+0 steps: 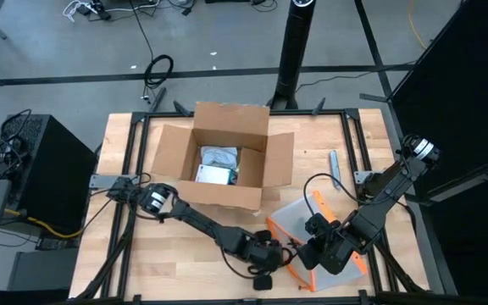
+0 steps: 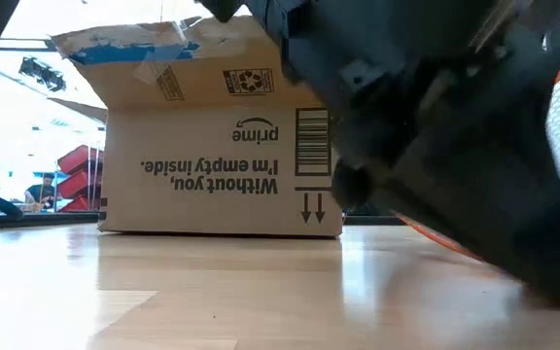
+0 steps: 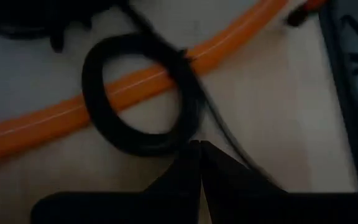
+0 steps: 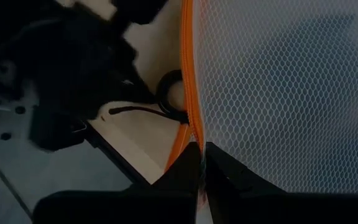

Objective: Unpack boxes
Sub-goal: Put the black headset into the transparent zip bag

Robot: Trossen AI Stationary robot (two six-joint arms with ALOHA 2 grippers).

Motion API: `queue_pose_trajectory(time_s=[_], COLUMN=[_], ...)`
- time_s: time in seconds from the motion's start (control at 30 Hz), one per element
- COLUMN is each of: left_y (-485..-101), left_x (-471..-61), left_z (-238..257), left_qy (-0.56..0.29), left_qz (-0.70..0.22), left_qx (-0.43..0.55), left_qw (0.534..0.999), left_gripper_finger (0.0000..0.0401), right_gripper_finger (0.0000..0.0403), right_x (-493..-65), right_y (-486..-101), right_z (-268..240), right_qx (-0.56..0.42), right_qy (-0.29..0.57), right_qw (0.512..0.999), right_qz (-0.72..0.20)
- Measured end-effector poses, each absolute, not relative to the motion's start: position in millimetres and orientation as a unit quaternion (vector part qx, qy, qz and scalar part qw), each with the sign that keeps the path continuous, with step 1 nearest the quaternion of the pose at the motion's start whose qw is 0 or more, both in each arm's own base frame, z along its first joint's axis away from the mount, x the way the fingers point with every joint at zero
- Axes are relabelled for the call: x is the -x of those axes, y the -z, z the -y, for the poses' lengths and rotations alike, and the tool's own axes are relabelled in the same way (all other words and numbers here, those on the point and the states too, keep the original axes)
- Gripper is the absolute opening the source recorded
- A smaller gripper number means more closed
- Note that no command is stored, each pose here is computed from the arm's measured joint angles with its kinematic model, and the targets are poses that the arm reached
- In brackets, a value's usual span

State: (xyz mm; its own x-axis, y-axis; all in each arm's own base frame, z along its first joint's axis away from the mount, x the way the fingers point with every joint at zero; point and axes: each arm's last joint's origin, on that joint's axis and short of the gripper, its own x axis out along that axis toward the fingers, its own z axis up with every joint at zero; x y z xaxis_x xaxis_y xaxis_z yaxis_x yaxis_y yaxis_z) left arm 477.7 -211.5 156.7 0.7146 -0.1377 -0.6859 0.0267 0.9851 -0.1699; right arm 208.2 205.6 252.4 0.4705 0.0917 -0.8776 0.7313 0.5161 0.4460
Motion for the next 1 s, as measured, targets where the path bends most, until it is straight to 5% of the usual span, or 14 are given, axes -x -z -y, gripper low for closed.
queue_pose_trajectory(time_s=[0.2,0.47,1.0], left_y=[-151.1,-203.9,-159.3], left_x=[-485.6,-484.8,-465.4], left_z=[197.1,182.0,210.5], left_qy=[0.018,0.006,0.046], left_qz=[-0.324,-0.281,-0.404], left_qx=[0.09,0.063,0.043], left_qw=[0.942,0.958,0.913], left_gripper_finger=[0.0001,0.0,0.0], right_gripper_finger=[0.0,0.0,0.0], right_x=[-208.8,-209.7,-211.2], right_y=[-252.5,-253.1,-253.5], right_z=[-205.3,-205.8,-207.2], right_qx=[-0.444,-0.448,-0.453], right_qy=[0.218,0.214,0.206], right_qw=[0.734,0.733,0.733], right_qz=[-0.465,-0.465,-0.463])
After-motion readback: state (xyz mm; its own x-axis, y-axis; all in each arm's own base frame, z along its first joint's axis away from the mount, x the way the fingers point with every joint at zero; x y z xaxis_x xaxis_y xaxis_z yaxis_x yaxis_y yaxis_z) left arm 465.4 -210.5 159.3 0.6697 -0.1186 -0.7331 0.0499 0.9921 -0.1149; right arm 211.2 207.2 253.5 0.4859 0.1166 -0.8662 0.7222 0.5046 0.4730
